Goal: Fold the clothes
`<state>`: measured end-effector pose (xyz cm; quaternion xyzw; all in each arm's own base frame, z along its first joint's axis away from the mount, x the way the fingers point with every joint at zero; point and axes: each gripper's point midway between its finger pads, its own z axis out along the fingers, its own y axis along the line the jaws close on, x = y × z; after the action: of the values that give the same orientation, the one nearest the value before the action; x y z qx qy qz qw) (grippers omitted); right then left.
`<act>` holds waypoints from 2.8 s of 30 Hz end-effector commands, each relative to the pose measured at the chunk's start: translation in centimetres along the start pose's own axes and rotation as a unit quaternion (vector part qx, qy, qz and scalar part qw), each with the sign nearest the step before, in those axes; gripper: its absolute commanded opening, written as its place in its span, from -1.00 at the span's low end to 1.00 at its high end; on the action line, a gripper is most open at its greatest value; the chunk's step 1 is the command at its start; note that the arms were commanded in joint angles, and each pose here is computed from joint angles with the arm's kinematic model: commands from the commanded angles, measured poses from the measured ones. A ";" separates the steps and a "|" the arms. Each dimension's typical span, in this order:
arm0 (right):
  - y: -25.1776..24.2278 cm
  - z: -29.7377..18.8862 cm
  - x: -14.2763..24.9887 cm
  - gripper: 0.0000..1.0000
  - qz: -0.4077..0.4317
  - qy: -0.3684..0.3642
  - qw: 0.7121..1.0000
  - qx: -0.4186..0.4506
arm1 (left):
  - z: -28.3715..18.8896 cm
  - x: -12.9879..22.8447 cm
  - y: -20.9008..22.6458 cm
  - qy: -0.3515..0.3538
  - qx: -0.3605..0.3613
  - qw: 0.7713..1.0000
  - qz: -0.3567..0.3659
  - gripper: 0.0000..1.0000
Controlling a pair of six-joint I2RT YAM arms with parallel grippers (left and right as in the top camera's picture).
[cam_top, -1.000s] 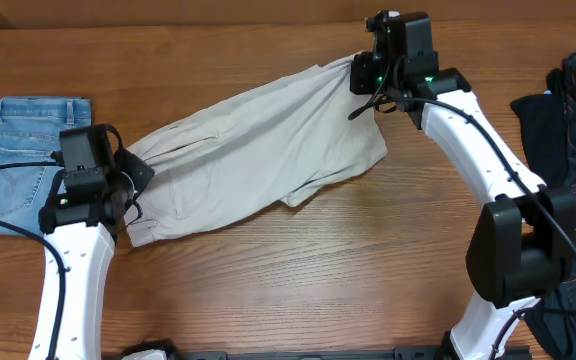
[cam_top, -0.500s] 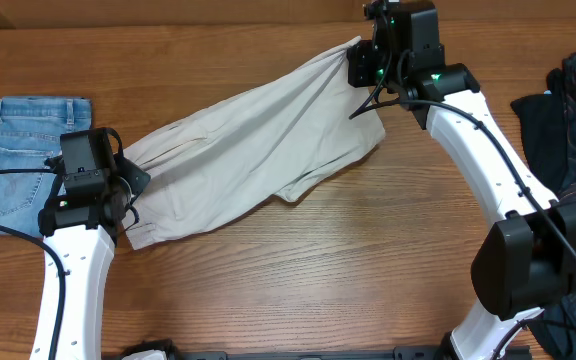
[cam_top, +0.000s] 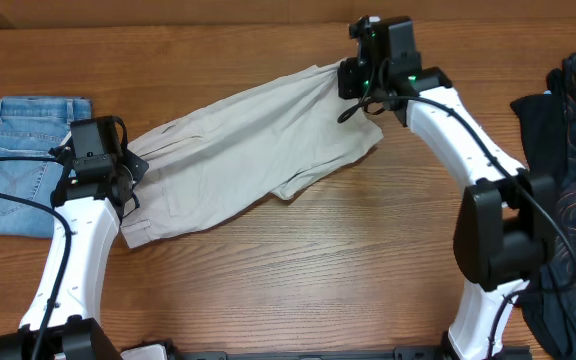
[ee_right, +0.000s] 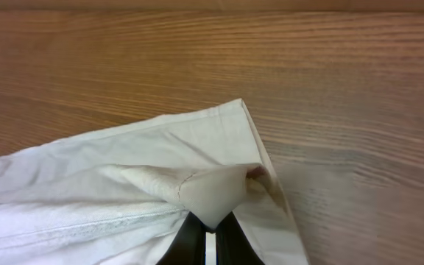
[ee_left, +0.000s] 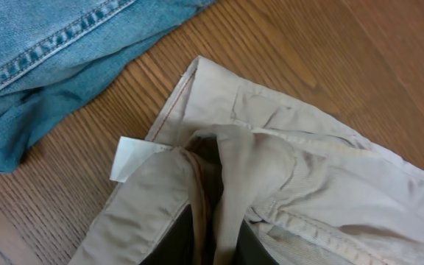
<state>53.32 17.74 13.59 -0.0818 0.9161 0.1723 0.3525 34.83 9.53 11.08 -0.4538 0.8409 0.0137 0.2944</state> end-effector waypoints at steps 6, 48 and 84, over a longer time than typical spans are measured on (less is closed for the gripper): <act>0.0 2.2 -1.8 -0.89 -0.021 -0.043 0.999 0.002 | -0.1 -2.8 1.7 -0.065 -0.057 0.996 -0.023 -0.64; -4.3 -3.0 9.0 0.92 0.176 0.198 0.964 0.011 | 6.7 -1.2 -2.2 0.020 -0.030 0.977 0.208 -0.86; -5.3 1.4 13.5 0.91 0.191 0.238 0.952 0.003 | 11.9 5.2 1.8 0.174 -0.039 0.966 0.185 -0.52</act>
<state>46.36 12.59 4.71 0.0521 0.9705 0.2057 0.1148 39.49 11.36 0.98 -0.3008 0.9362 0.0380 0.1776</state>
